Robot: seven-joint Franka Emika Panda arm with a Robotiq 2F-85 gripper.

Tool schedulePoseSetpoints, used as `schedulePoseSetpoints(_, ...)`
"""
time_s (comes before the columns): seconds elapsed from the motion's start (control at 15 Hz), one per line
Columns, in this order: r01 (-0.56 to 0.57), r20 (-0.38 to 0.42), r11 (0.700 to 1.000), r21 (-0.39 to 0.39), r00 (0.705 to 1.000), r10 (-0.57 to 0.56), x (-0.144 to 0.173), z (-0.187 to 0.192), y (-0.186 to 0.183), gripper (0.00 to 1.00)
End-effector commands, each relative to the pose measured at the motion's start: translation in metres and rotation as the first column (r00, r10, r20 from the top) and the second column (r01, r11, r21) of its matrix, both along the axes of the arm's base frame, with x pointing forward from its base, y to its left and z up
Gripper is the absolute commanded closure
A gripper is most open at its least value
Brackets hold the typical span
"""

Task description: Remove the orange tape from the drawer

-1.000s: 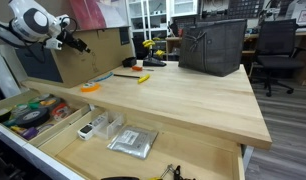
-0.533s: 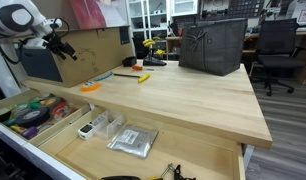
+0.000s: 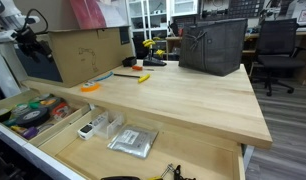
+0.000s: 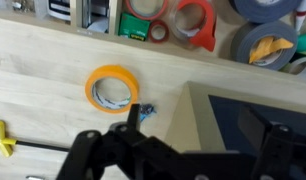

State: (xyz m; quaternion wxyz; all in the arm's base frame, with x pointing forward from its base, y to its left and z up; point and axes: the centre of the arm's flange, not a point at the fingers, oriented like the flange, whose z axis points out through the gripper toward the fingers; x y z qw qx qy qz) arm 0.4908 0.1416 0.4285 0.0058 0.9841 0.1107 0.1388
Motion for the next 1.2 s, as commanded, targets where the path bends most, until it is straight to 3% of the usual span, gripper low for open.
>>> schedulePoseSetpoints(0.0, -0.039, -0.108, 0.999, -0.027, 0.994, 0.036, -0.045, 0.004, 0.012, 0.00)
schedulePoseSetpoints(0.27, -0.054, -0.238, 0.998, -0.031, 0.970, 0.046, -0.070, -0.004, 0.030, 0.00)
schedulePoseSetpoints(0.6, -0.036, -0.369, 0.999, -0.005, 0.929, 0.032, -0.092, 0.013, 0.015, 0.00)
schedulePoseSetpoints(1.13, -0.004, -0.458, 1.000, -0.012, 0.889, -0.002, -0.115, 0.027, 0.004, 0.00)
